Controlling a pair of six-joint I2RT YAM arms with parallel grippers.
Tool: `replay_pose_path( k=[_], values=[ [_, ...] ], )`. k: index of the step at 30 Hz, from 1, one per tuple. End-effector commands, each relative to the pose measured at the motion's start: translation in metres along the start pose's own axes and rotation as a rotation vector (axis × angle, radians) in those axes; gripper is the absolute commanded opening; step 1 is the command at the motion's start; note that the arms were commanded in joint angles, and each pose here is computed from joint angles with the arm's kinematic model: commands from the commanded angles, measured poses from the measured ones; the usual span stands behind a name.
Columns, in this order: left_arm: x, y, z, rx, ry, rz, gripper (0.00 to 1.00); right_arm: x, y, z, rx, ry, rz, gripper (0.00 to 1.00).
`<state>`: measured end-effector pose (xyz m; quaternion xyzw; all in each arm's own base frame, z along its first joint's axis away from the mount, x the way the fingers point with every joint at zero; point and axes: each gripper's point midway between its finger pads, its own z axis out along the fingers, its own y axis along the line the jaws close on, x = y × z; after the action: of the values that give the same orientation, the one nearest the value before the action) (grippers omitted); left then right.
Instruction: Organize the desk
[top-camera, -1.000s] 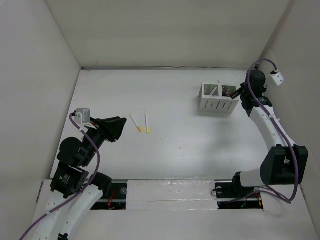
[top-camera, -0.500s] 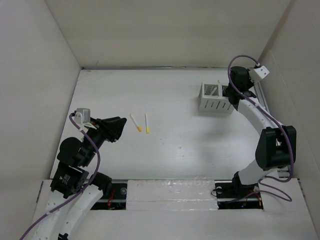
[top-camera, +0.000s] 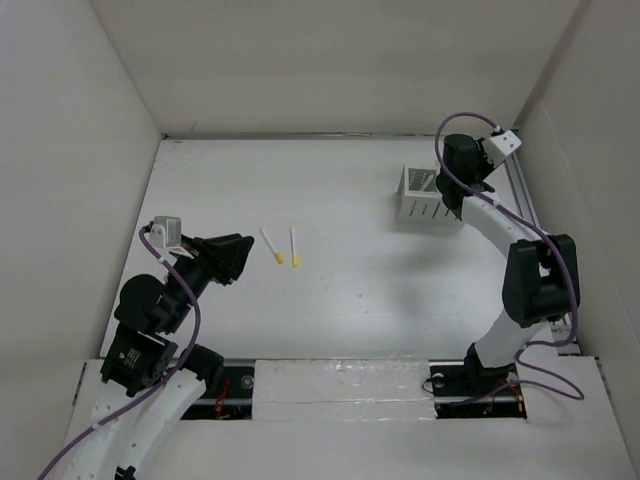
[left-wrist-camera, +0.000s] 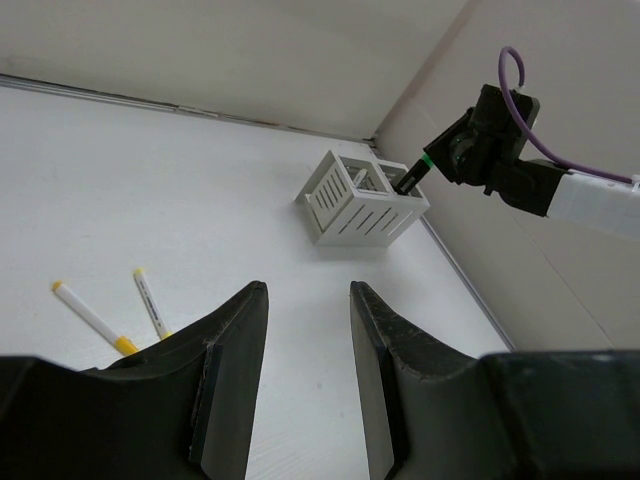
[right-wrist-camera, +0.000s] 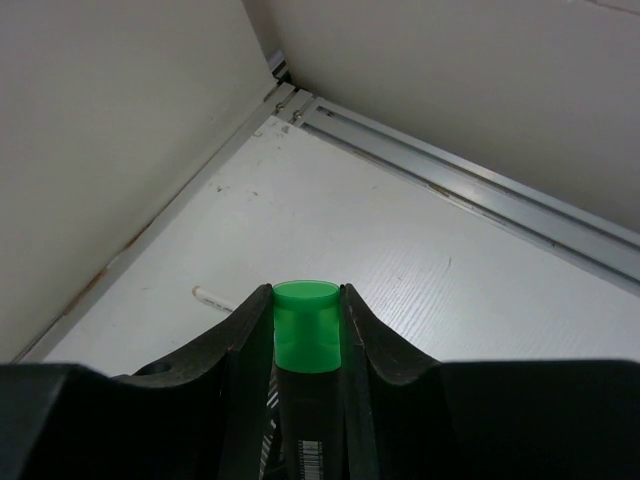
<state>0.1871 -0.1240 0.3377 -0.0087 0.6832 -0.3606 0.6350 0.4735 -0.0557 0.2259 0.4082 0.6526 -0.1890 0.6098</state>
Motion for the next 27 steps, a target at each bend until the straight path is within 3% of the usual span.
replay_pose_path(
  k=[1, 6, 10, 19, 24, 27],
  values=[
    [-0.014, -0.01, 0.001, 0.037, -0.046, 0.016, 0.35, -0.029, 0.012, -0.003, 0.004, -0.068, 0.056, 0.11],
    [-0.015, -0.011, 0.0, 0.039, -0.046, 0.016, 0.35, -0.018, 0.016, -0.011, -0.004, -0.06, 0.05, 0.13],
    [-0.013, -0.01, 0.001, 0.038, -0.043, 0.016, 0.35, -0.015, 0.018, -0.022, -0.014, -0.06, 0.056, 0.23],
    [-0.013, -0.01, 0.001, 0.039, -0.043, 0.014, 0.35, -0.025, 0.024, -0.046, -0.072, -0.064, 0.083, 0.23],
    [-0.013, -0.01, 0.001, 0.036, -0.042, 0.014, 0.35, -0.037, 0.026, -0.062, -0.13, -0.056, 0.117, 0.39],
    [-0.015, -0.01, 0.0, 0.035, -0.049, 0.014, 0.35, -0.045, 0.031, -0.077, -0.191, -0.035, 0.134, 0.41]
  ],
)
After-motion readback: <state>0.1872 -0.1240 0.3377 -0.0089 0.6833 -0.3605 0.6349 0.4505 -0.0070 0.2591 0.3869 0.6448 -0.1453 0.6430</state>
